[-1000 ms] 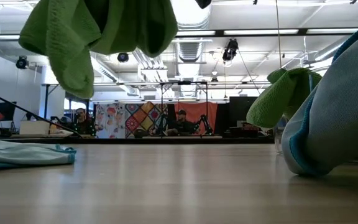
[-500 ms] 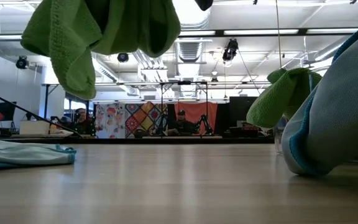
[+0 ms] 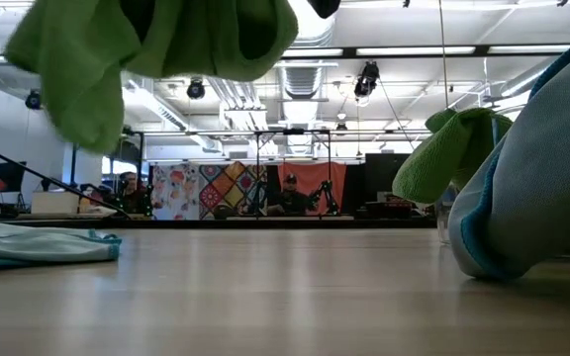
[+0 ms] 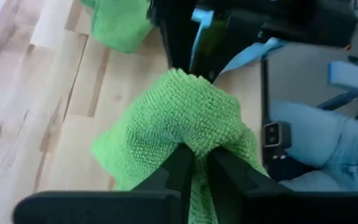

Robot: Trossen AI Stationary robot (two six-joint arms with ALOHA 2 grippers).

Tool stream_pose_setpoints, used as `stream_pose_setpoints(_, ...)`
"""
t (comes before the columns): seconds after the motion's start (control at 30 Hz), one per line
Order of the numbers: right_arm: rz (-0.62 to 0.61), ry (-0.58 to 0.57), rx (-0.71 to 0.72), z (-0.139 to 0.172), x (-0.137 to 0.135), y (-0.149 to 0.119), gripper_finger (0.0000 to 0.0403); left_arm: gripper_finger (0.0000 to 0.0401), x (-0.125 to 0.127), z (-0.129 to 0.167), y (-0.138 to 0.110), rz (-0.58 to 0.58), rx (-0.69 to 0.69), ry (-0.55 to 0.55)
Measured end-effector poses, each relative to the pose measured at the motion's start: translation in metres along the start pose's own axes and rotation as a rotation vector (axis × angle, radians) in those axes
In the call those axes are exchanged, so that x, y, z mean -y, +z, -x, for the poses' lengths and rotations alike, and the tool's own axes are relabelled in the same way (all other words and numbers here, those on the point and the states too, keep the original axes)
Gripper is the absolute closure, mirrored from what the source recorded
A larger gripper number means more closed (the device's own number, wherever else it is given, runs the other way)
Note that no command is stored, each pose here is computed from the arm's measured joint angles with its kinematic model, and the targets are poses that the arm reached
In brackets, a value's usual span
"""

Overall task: Sort microfiber towel by color & place in baskets
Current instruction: Put the green microfiber cloth into the top transparent bin

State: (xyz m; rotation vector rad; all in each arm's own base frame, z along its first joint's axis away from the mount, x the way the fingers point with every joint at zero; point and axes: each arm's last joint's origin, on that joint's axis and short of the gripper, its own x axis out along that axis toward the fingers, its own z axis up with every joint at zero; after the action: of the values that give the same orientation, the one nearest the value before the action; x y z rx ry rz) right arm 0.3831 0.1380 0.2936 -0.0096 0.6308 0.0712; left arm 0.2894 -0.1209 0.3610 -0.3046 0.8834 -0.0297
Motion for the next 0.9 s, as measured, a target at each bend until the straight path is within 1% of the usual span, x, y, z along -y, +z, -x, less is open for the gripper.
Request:
stream_pose_setpoints(0.13,0.007,-0.006,-0.030,0.000,0.001,-0.003,0.0394,0.0342,0.002,0.008,0.005,0.023,0.017,-0.015)
stream_pose_setpoints(0.2,0.010,-0.009,-0.046,0.000,0.001,-0.004,0.0394,0.0324,0.004,0.012,0.007,0.025,0.017,-0.040)
stream_pose_setpoints(0.3,-0.014,-0.011,-0.057,0.000,0.001,-0.006,0.0394,0.0297,0.006,0.016,0.010,0.025,0.014,-0.065)
stream_pose_setpoints(0.37,-0.016,-0.015,-0.071,0.000,0.001,-0.007,0.0394,0.0280,0.005,0.018,0.009,0.025,0.002,-0.059)
stream_pose_setpoints(0.47,-0.034,-0.022,-0.102,0.001,0.002,-0.010,0.0394,0.0263,0.001,0.025,0.007,0.040,-0.053,-0.012)
stream_pose_setpoints(0.6,-0.078,-0.025,-0.123,0.013,0.002,-0.009,0.0394,0.0258,-0.006,0.034,0.002,0.054,-0.098,0.111)
stream_pose_setpoints(0.7,-0.119,-0.016,-0.102,0.032,0.002,-0.003,0.0394,0.0257,-0.010,0.039,-0.001,0.046,-0.115,0.183)
stream_pose_setpoints(0.9,-0.204,-0.009,-0.042,0.079,0.001,0.007,0.0394,0.0257,-0.013,0.040,-0.005,0.036,-0.161,0.220)
